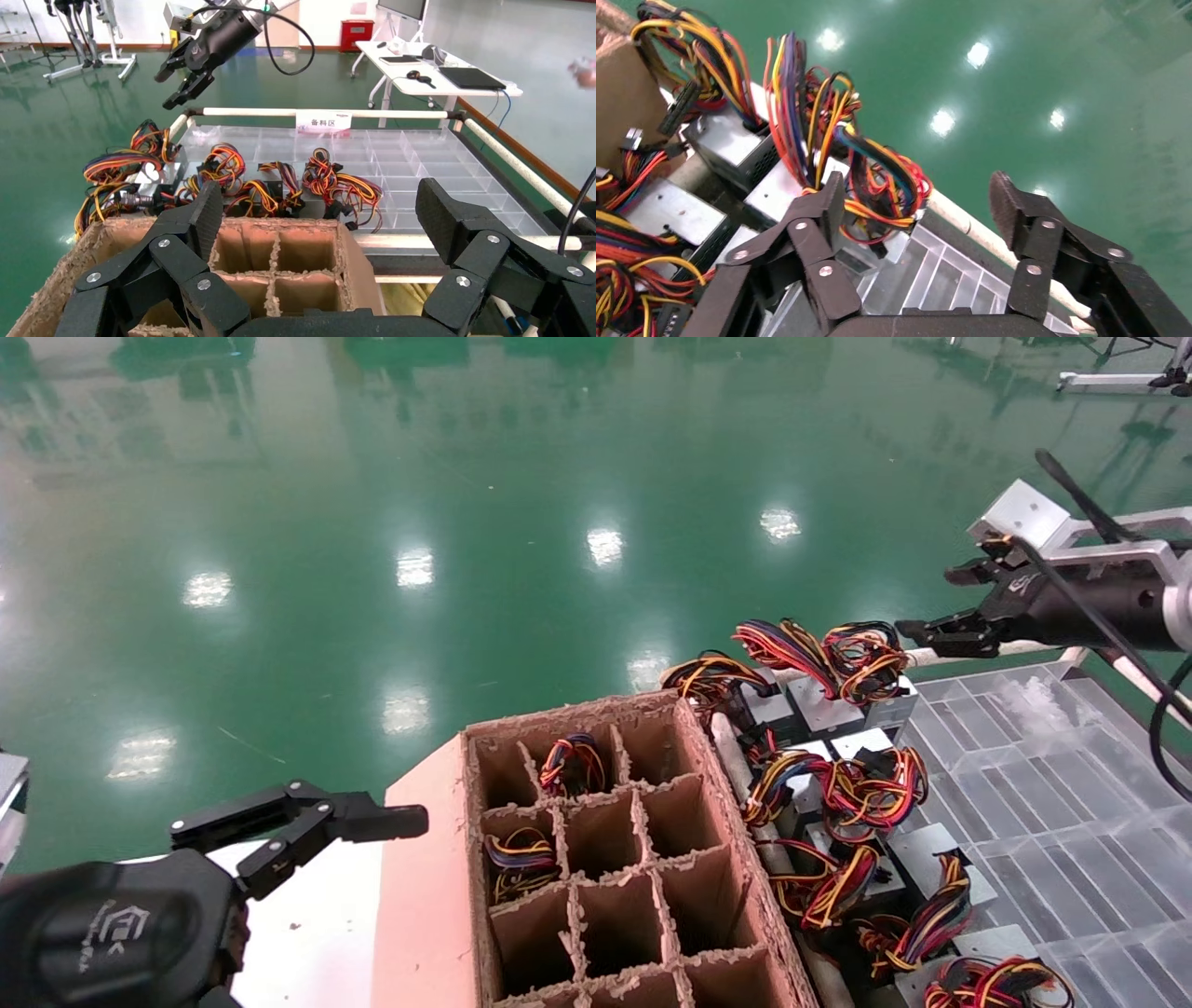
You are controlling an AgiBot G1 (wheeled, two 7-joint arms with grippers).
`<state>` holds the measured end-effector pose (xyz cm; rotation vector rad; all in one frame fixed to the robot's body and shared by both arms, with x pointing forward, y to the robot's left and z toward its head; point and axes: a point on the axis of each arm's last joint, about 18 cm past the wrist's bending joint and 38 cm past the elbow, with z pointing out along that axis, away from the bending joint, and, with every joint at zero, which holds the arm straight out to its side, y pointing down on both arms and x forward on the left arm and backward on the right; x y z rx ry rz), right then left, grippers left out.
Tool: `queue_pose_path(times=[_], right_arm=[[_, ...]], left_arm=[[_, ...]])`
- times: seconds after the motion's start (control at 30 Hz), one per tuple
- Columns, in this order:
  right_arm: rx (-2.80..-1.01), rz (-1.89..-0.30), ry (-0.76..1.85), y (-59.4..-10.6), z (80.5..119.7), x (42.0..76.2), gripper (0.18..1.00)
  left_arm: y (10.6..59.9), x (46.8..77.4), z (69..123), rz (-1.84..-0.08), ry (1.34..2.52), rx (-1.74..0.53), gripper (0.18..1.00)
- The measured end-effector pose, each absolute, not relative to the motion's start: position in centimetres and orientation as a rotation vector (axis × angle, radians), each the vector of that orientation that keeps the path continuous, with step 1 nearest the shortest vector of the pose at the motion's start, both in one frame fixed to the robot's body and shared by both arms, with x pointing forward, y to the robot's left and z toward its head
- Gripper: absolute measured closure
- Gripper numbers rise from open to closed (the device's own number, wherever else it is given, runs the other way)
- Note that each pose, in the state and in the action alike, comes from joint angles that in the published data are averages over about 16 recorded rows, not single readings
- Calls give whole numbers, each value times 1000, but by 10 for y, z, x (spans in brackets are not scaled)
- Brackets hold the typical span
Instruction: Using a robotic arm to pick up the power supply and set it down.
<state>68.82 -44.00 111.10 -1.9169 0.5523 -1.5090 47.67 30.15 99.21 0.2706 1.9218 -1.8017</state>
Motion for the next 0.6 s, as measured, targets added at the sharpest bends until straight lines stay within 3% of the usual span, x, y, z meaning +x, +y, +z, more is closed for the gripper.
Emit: queue_pose_path(times=[0.37, 0.6], right_arm=[[-1792, -1401, 507, -433, 1103, 684, 312], [-1717, -1328, 429, -420, 1093, 679, 229]], left_arm=[[302, 477, 992, -1802, 1922, 270, 184], [302, 477, 992, -1802, 1922, 270, 184]])
